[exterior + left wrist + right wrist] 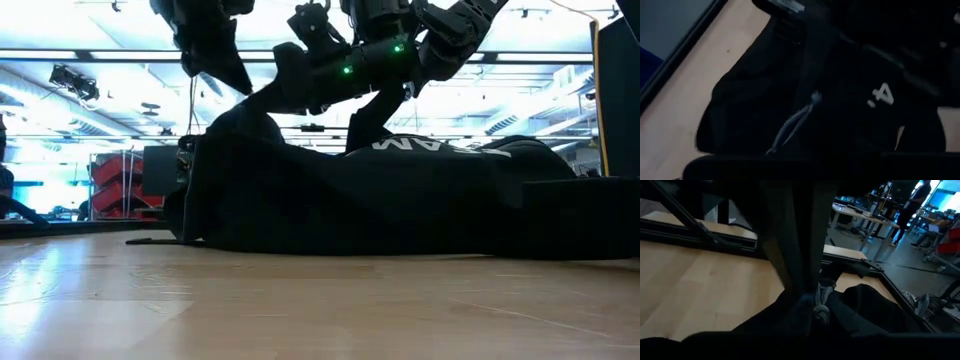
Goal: Unpack backpack
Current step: Open the backpack
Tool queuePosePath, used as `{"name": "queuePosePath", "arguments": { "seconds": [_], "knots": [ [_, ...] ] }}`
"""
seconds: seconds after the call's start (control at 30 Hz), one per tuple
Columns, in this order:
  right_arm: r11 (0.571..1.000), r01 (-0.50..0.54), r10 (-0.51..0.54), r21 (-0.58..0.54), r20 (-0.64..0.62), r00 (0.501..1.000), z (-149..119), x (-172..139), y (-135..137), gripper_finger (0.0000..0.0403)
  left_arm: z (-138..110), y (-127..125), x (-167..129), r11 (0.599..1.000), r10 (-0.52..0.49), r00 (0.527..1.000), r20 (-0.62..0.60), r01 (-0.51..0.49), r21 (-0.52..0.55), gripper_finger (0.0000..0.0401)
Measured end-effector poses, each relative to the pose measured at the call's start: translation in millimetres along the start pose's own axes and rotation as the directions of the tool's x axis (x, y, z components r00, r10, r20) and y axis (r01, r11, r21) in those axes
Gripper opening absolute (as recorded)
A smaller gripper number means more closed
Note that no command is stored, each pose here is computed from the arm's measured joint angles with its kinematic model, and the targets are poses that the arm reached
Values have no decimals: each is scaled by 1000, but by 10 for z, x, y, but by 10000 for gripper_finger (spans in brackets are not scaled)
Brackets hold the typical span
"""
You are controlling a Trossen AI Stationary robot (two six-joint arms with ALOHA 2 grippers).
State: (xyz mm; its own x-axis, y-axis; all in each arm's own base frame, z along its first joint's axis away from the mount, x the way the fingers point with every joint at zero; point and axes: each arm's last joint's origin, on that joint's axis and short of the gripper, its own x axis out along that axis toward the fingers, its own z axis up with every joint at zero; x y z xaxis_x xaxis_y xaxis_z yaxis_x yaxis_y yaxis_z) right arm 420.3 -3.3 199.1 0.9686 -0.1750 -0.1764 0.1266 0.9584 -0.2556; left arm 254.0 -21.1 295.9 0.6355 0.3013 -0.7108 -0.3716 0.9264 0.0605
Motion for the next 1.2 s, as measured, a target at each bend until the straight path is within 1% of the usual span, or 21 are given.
{"name": "queuePosePath", "arguments": {
  "seconds": [0.13,0.2,0.3,0.37,0.43,0.5,0.6,0.67,0.73,0.8,0.87,1.2],
  "knots": [
    [1000,-1,1,-3,-9,1000,-9,0,0,2,-5,58,-154,1000,13,1000,-25,-13,14,2],
    [1000,-1,1,-10,-14,1000,-13,0,1,2,-38,77,-227,998,32,999,-15,-32,46,2],
    [1000,-1,1,-13,-15,1000,-15,0,1,1,-153,99,-280,992,95,995,20,-97,86,1],
    [1000,-1,1,-13,-17,1000,-16,0,2,1,-257,117,-267,991,105,994,31,-107,83,1],
    [1000,-1,1,-13,-17,1000,-17,0,2,1,-368,122,-223,994,92,993,67,-96,61,1],
    [1000,-2,1,-13,-17,1000,-17,0,2,1,-462,110,-145,997,63,989,131,-70,44,1],
    [1000,-1,1,-13,-17,1000,-17,0,1,1,-631,74,40,997,-2,984,178,-12,73,10],
    [1000,-2,2,-13,-18,1000,-17,0,2,0,-738,64,140,995,-24,982,188,5,98,24],
    [1000,-2,2,-13,-19,1000,-18,0,0,0,-793,70,186,991,-23,981,193,-4,136,41],
    [1000,-1,1,-13,-19,1000,-18,0,0,0,-797,98,200,983,13,981,195,-48,176,62],
    [1000,0,-1,-13,-19,1000,-19,1,-1,0,-781,124,202,978,47,977,210,-88,191,85],
    [1000,-1,1,-12,-16,1000,-16,0,0,0,-775,158,192,954,142,967,214,-191,232,210]
  ]
}}
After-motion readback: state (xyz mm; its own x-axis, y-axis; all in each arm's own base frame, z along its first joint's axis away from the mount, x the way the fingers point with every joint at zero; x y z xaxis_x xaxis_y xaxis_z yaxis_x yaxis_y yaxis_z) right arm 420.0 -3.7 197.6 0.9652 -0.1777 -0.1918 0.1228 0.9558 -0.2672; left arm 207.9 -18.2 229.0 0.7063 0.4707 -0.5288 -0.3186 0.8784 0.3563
